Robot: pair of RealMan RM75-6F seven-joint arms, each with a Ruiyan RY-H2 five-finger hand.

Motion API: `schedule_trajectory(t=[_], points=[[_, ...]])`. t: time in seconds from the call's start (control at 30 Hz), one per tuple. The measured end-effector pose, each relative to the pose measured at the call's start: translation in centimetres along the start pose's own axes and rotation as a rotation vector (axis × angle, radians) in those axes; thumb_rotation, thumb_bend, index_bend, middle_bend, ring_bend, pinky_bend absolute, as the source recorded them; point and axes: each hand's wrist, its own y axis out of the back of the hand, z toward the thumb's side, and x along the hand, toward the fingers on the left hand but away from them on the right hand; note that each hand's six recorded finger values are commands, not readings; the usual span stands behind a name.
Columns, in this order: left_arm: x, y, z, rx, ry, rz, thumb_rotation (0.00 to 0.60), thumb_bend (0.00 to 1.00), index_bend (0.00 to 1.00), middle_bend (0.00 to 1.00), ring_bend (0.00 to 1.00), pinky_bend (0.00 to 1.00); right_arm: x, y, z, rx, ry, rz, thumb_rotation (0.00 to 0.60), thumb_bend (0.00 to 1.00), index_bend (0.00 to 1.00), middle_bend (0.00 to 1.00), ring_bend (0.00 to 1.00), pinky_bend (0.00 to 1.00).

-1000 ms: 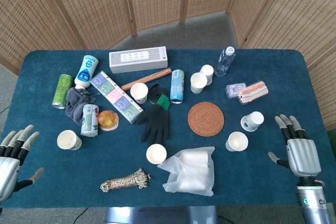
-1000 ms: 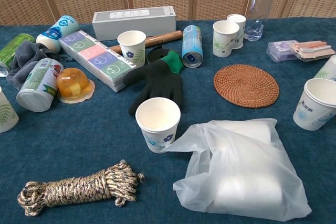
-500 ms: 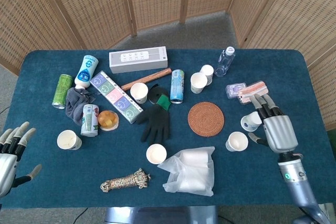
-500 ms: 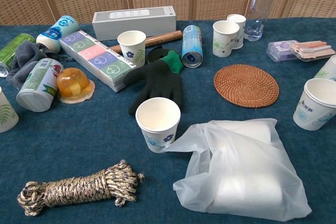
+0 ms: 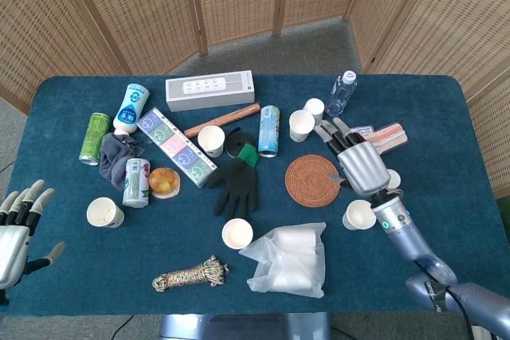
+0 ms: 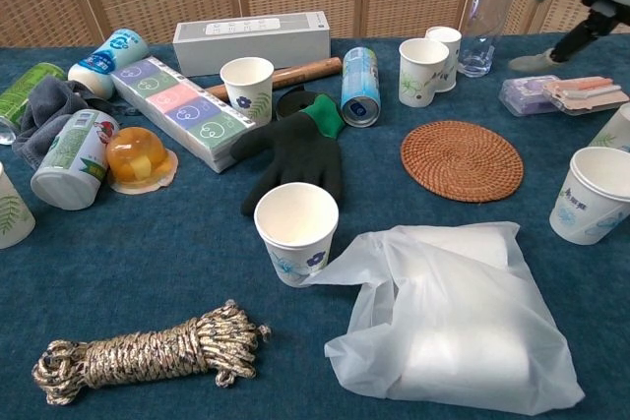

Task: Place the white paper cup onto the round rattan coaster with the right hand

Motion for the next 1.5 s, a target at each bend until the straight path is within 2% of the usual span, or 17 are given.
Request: schedule_trajectory(t=[0.33,0.67,0.9,1.0,1.27,1.5], points=[[0.8,-0.8,-0.7,0.018,0.037,-0.004,0.6,0.29,0.06,0.0,0.0,0.0,-5.8,-2.8,1.9,0.028,0.083,0.078,0.6,0.28,0.0,0.06,0.07,0.38],[1.2,-1.1,-1.3,0.026,0.061,-0.006,0.6,0.29,0.06,0.0,0.0,0.0,-8.9,-5.1,1.4,0.058,0.072,0.136,0.6,0.29,0.0,0.0,0.0,0.37],[1.3,-1.3,-1.4,0.031,0.07,-0.009,0.6,0.29,0.06,0.0,0.0,0.0,-10.3,-6.1,0.9,0.089,0.048,0.175,0.6,0.36,0.0,0.0,0.0,0.12],[1.4,-1.4,-1.5,0.033,0.075,-0.011,0.6,0.29,0.06,0.0,0.0,0.0,-10.7,-6.3,0.4,0.105,0.035,0.179,0.6,0.38,0.0,0.0,0.0,0.06],[1.6,-1.7,-1.7,0.037,0.082,-0.02,0.6,0.29,0.06,0.0,0.0,0.0,-11.0,-7.1,-0.9,0.148,0.008,0.202,0.6,0.37,0.0,0.0,0.0,0.09],[1.8,-1.9,-1.8,0.041,0.088,-0.023,0.6,0.29,0.06,0.0,0.0,0.0,-11.0,-8.4,-2.0,0.181,-0.023,0.25,0.6,0.39,0.0,0.0,0.0,0.13]])
